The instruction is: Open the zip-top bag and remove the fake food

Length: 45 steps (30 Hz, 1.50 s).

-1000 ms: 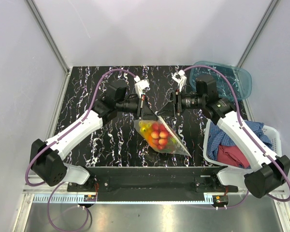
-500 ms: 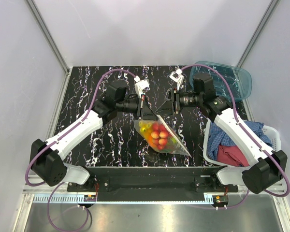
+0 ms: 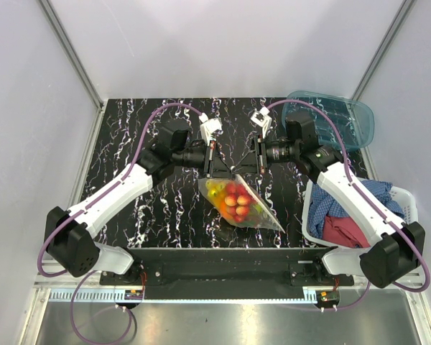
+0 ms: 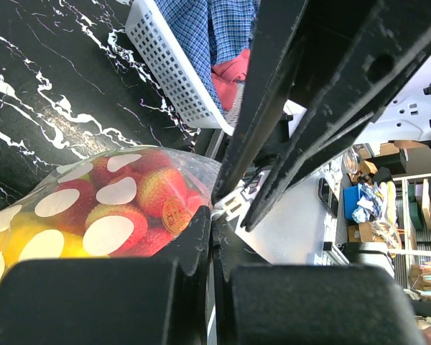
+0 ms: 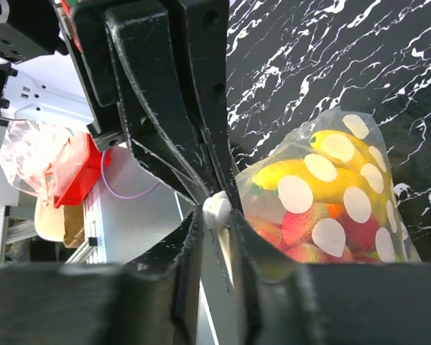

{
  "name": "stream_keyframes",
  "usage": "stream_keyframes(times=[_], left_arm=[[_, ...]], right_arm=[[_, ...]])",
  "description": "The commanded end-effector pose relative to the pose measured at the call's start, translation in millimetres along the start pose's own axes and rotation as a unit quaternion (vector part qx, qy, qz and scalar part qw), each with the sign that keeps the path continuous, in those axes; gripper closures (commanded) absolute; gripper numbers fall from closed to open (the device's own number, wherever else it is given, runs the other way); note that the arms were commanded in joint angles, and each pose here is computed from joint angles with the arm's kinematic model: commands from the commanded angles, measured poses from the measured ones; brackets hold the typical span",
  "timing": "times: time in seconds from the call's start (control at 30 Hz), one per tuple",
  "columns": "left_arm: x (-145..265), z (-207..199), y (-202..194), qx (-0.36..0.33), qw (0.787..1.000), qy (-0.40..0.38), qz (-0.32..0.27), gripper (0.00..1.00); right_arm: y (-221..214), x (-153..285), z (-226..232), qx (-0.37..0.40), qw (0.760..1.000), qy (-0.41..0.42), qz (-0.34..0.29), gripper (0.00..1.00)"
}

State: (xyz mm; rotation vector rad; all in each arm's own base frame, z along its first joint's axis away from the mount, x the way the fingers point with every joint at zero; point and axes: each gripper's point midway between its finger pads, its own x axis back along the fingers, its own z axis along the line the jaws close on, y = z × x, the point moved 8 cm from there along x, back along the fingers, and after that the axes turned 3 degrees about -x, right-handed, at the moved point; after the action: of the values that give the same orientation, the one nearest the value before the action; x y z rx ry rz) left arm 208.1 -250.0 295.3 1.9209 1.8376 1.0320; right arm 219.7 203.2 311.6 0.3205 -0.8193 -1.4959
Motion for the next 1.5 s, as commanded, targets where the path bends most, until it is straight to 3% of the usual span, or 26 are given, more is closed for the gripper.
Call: stream_keyframes(times=[0.0,0.07,0.4,0.83,1.0,1.2,1.3,1.47], left_arm=[[8,-20,18,-0.042,0.998,-0.019,-0.039,1.0],[10,-20,17,-0.04,0.998,-0.011,-0.045,1.0],[32,-6,39,0.012,0.988,0.041,-0.147,1.0],[47,25,87,0.044,0.966,0.141,-0.212,1.0],[50,50,100,0.085,0.952,0.184,-0.23,1.0],[43,58,103,0.105,0.955,0.17,-0.22,1.0],[39,54,101,0.097,0.962,0.149,-0.206,1.0],[37,48,91,0.079,0.971,0.132,-0.183,1.0]], right_arm=[[7,4,6,0.029,0.999,0.007,-0.018,0.9],[6,5,5,0.03,0.999,-0.002,-0.023,1.0],[-20,17,5,0.019,0.999,-0.025,-0.03,1.0],[-85,37,6,-0.057,0.997,-0.057,-0.018,1.0],[-110,49,11,-0.077,0.994,-0.072,-0.024,1.0],[-127,52,14,-0.106,0.993,-0.06,-0.015,1.0],[-111,54,22,-0.09,0.994,-0.062,-0.029,0.63],[-54,53,21,-0.071,0.984,-0.149,-0.061,0.32]])
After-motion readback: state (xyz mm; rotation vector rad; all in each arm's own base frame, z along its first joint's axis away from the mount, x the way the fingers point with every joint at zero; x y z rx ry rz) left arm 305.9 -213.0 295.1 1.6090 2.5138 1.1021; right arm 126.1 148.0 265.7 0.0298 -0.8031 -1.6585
